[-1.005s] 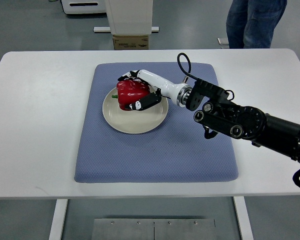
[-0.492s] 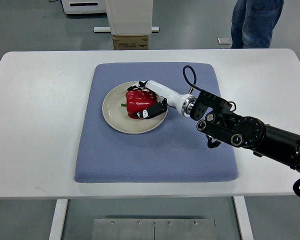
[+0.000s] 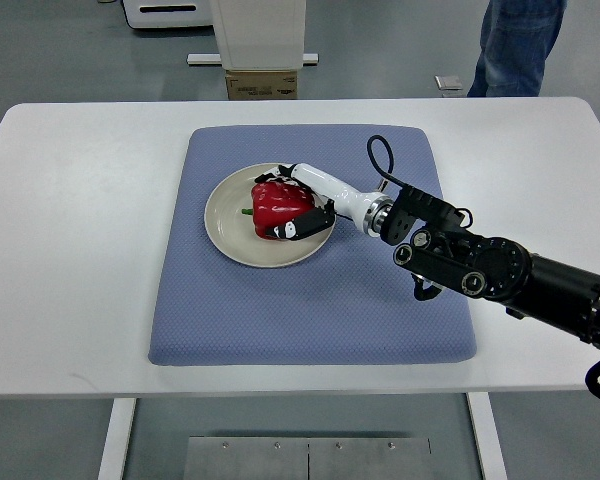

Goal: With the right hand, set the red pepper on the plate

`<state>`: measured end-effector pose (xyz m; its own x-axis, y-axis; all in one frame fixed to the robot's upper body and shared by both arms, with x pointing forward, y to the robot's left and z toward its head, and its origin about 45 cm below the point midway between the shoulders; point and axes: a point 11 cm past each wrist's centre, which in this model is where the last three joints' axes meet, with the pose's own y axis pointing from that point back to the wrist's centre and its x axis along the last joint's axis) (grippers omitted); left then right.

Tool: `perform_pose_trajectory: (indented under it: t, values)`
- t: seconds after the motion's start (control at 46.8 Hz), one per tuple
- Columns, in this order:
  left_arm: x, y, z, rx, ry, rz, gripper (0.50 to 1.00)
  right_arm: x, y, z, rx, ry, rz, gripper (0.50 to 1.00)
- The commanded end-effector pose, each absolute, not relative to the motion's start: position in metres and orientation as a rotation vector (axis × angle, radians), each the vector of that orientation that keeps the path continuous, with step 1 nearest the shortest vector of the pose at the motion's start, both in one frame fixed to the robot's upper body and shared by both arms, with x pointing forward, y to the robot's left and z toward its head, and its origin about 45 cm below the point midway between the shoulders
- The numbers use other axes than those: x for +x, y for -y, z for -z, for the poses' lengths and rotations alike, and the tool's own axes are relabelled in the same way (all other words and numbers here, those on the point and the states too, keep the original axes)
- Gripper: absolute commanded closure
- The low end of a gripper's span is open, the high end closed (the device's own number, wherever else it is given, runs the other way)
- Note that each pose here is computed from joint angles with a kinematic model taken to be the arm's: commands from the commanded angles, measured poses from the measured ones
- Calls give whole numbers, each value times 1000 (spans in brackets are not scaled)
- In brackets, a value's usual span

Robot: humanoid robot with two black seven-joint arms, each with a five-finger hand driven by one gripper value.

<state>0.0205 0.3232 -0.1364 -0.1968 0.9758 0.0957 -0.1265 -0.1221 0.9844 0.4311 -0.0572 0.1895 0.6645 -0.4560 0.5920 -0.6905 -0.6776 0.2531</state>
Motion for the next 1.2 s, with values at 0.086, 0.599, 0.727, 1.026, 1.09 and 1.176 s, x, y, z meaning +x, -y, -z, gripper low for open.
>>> perform_pose_trajectory:
  t: [0.086,0.599,0.727,1.026,1.09,1.176]
  values:
    - [20,-323,136,1088,-1189,-1493,500,431,57,-191,2430,907,-676,641]
    - [21,-323,136,1087,-1187,-1494,500,437,55,-204,2465,962,-659,502]
    - [20,-323,136,1088,-1189,-1493,500,445,55,-219,2504,1046,-624,504]
    - [21,-323,136,1087,-1187,-1494,500,471,106,-237,2516,1379,-389,505]
    - [20,-323,136,1089,-1189,-1493,500,476,121,-238,2507,1472,-310,505]
    - [21,-323,136,1087,-1187,-1494,500,480,139,-235,2491,1578,-211,505]
